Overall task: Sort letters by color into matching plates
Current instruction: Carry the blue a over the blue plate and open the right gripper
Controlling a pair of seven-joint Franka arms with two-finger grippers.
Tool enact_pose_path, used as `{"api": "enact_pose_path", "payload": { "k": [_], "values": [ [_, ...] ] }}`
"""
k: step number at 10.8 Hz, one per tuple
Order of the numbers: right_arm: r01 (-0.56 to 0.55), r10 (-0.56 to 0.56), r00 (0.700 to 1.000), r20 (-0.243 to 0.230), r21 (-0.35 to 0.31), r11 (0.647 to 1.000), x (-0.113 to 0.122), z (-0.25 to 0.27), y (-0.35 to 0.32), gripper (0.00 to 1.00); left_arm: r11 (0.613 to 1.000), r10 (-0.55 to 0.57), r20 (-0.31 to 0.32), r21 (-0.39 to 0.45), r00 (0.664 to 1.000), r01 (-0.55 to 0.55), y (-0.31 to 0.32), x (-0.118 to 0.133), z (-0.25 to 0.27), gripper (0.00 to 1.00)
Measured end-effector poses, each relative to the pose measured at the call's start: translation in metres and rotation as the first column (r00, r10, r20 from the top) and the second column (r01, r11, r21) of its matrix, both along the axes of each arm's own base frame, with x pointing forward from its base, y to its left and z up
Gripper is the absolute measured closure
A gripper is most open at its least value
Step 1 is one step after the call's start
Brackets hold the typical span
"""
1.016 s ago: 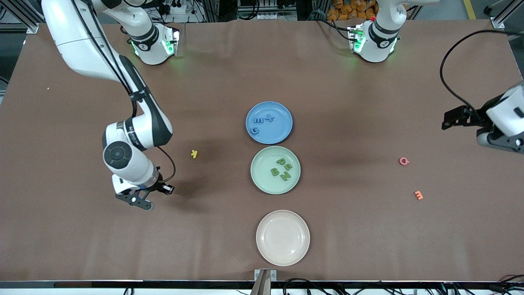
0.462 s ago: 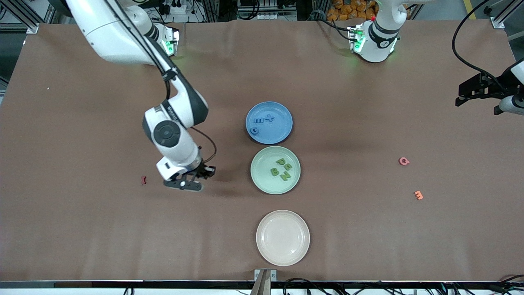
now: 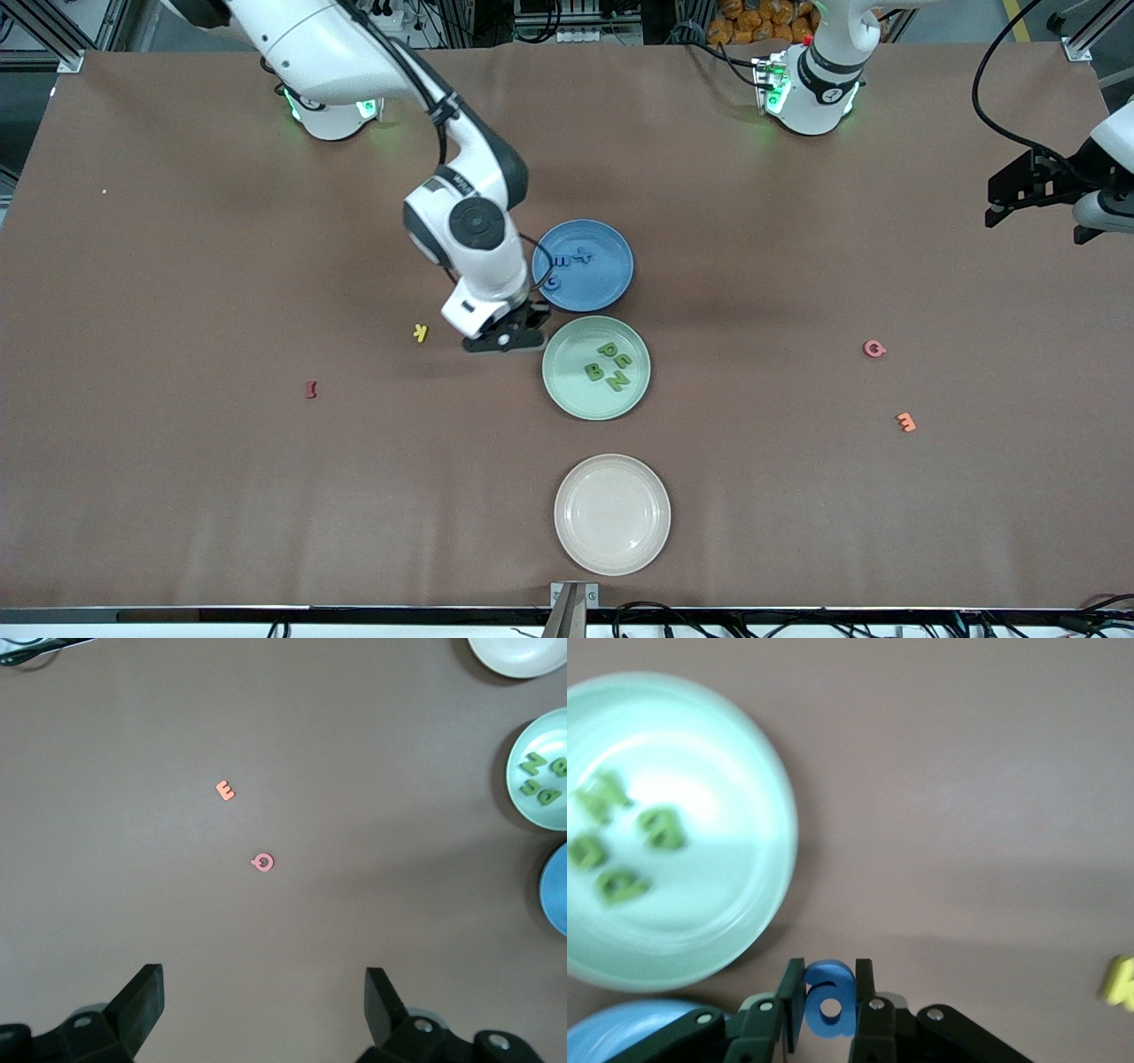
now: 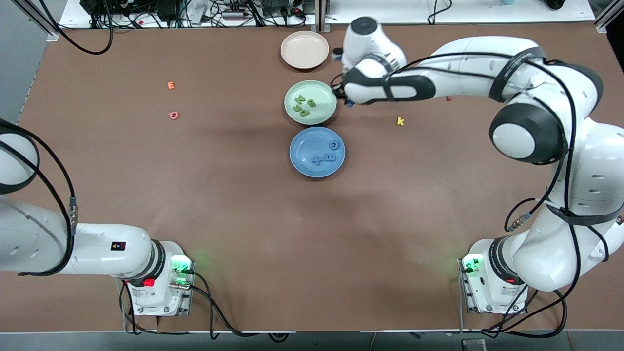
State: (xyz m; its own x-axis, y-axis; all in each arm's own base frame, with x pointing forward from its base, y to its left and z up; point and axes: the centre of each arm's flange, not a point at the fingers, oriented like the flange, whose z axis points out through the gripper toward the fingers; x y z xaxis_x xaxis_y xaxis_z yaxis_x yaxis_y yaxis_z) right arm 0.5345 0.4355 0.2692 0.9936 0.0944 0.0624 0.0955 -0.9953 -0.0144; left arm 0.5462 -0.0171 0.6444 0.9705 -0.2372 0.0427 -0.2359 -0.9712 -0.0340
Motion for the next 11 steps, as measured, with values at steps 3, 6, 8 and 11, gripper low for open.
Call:
{"api": "enact_pose_path", "payload": {
  "k": [3,6,8,11],
  "values": [
    [-0.106,0.105,0.994,-0.026,-0.026,0.994,-0.052,-0.004,0.051,0.73,0.992,0.126,0.013,-0.008,0.992,-0.126,-0.008,-0.013,0.008,0.00],
    [-0.159,0.158,0.987,-0.038,-0.038,0.986,-0.080,-0.009,0.074,0.70,0.980,0.199,0.012,-0.011,0.980,-0.198,-0.014,-0.017,0.006,0.00],
    [-0.132,0.130,0.991,-0.039,-0.039,0.990,-0.081,-0.010,0.074,0.59,0.980,0.201,0.013,-0.011,0.980,-0.201,-0.013,-0.017,0.005,0.00],
    [-0.069,0.068,0.997,-0.038,-0.039,0.997,-0.080,-0.011,0.073,0.22,0.980,0.197,0.017,-0.011,0.980,-0.197,-0.010,-0.016,0.003,0.00]
  ]
}}
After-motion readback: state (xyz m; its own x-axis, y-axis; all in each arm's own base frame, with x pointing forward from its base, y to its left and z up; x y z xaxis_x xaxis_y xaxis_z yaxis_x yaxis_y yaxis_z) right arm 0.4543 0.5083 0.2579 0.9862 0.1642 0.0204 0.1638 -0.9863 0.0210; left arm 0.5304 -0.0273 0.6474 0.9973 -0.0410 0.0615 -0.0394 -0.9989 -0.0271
